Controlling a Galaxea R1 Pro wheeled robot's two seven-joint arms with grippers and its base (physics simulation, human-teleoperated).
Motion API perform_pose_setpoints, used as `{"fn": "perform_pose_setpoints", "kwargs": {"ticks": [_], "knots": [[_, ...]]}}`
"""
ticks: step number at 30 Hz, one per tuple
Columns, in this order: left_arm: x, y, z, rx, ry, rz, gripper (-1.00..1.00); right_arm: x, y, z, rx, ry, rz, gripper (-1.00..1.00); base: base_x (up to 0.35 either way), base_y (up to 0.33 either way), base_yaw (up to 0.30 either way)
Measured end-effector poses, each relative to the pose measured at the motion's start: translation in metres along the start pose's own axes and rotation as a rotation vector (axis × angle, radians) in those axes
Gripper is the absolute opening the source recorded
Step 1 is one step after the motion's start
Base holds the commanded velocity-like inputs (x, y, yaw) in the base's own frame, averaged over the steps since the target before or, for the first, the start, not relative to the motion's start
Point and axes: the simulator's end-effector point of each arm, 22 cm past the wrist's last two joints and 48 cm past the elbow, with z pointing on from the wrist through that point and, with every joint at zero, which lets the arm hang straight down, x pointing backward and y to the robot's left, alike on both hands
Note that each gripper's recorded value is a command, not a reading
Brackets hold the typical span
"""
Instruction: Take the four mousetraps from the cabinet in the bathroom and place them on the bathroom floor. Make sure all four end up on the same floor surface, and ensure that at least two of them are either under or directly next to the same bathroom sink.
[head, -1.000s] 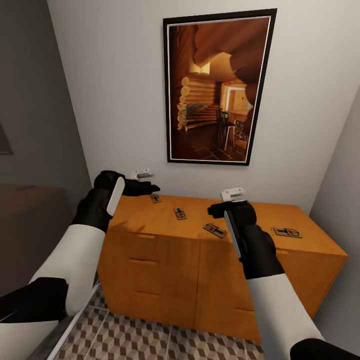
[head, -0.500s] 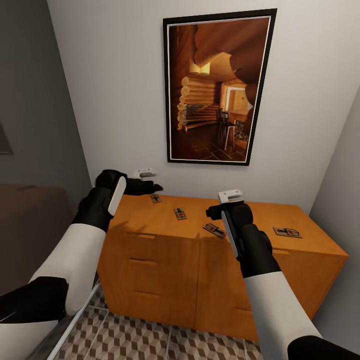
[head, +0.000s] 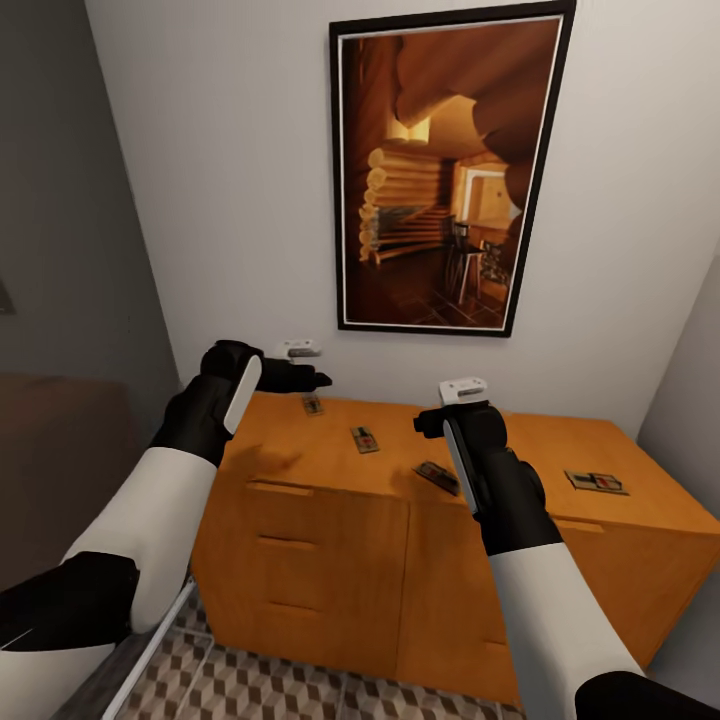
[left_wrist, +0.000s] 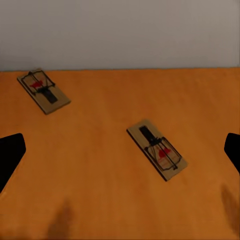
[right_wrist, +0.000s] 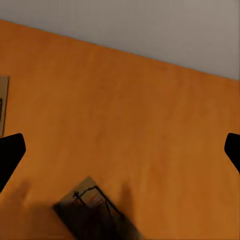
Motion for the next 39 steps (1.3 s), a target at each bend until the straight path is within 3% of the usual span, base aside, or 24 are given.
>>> {"fn": "perform_pose_setpoints", "kwargs": {"ticks": [13,25,32,39], "knots": [[0.002,0.001,0.002,0.000,0.006,0.000,1.00,-0.002,0.000,-0.001,0.001,-0.005,0.000,1.00,0.265,0.008,0.000],[0.003,0.006,0.001,-0.007,0.007,0.000,1.00,-0.002,0.000,-0.001,0.001,-0.006,-0.001,1.00,0.028,0.000,0.000],[0.007,0.010,0.003,-0.016,0.017,-0.003,1.00,-0.013,-0.002,-0.008,0.000,-0.038,0.008,1.00,0.001,0.000,0.000],[0.025,0.029,0.010,-0.038,0.064,-0.020,1.00,-0.016,-0.001,-0.010,-0.009,-0.046,0.014,1.00,0.000,0.000,0.000]]}}
